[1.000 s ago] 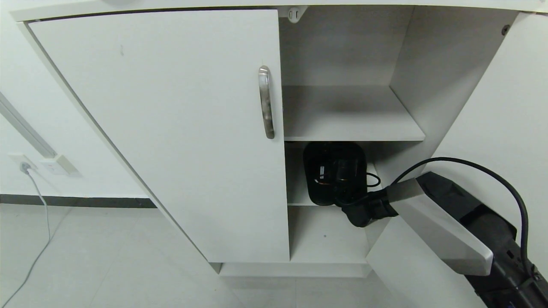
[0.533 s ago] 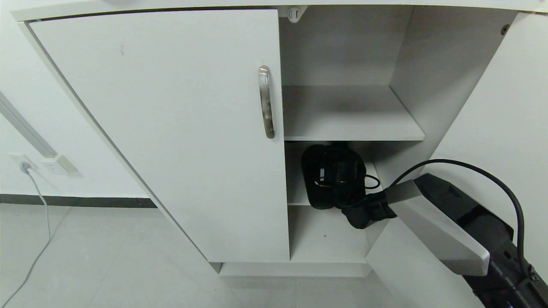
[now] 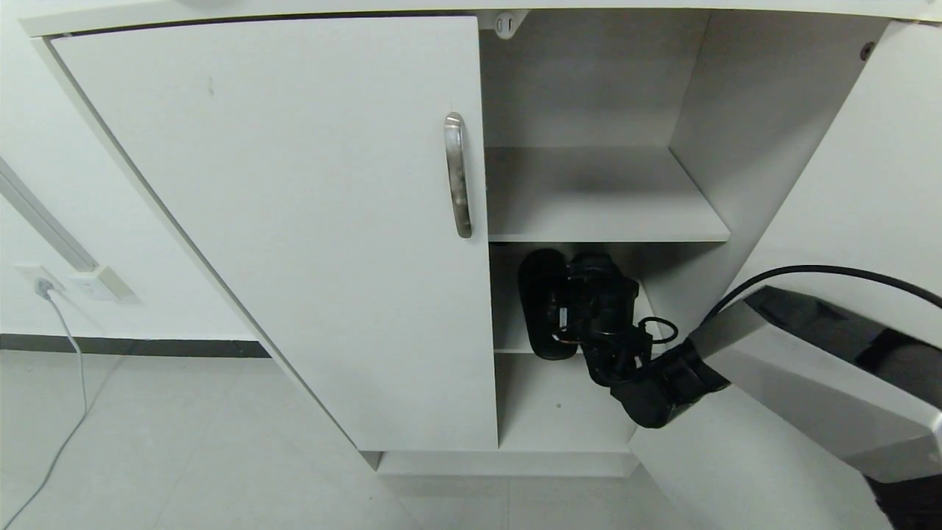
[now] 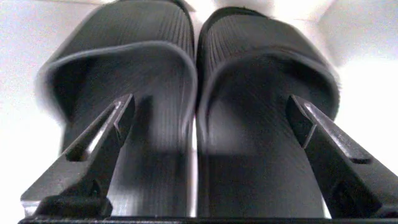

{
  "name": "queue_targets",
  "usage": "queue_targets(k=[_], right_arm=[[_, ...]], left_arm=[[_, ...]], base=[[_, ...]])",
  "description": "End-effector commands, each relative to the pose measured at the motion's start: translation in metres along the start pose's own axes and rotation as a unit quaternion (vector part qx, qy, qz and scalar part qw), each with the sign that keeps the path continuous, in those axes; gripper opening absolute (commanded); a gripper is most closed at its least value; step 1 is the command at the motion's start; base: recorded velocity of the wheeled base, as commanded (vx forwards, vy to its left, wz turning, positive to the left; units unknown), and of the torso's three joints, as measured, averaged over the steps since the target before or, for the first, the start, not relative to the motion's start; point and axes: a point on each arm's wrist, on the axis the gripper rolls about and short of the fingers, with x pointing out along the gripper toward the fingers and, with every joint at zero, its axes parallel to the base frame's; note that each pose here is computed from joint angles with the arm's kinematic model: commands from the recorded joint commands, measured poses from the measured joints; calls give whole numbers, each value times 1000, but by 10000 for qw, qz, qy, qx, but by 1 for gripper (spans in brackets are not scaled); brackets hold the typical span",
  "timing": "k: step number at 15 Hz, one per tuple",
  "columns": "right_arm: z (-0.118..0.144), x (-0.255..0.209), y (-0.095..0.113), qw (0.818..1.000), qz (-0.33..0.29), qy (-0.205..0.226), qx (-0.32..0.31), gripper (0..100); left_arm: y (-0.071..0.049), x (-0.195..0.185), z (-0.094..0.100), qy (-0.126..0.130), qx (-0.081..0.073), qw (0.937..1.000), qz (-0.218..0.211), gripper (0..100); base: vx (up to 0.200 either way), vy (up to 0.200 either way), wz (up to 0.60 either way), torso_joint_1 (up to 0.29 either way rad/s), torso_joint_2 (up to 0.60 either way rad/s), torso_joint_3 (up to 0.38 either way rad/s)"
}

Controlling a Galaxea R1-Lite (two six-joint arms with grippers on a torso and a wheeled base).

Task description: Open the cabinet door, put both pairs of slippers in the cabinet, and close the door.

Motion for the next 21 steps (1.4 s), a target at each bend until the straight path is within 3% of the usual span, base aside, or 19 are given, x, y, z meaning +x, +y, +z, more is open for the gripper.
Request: queue_targets(k=[1,7,11,16,21], right_arm=[[37,-66,-12,9991,331,-224,142,100],[41,-164,-24,9927,1194,-158,54,100],[35,-170,-18,9904,1382,-66,-32,100],[33,-170,-17,9902,1397,-49,-47,100],[32,-171,-17,9902,1397,-31,-62,100]], left_arm=[[0,0,0,3,2,10000,2,0],[0,0,0,3,2,10000,2,0],[0,0,0,-4,2,10000,-6,0],[0,0,0,3,-6,10000,-5,0],[0,0,0,-5,17,10000,2,0]], base=[[0,0,0,0,0,0],[0,0,0,0,0,0],[0,0,0,0,0,0],[-200,0,0,-1,4,1],[0,0,0,0,0,0]])
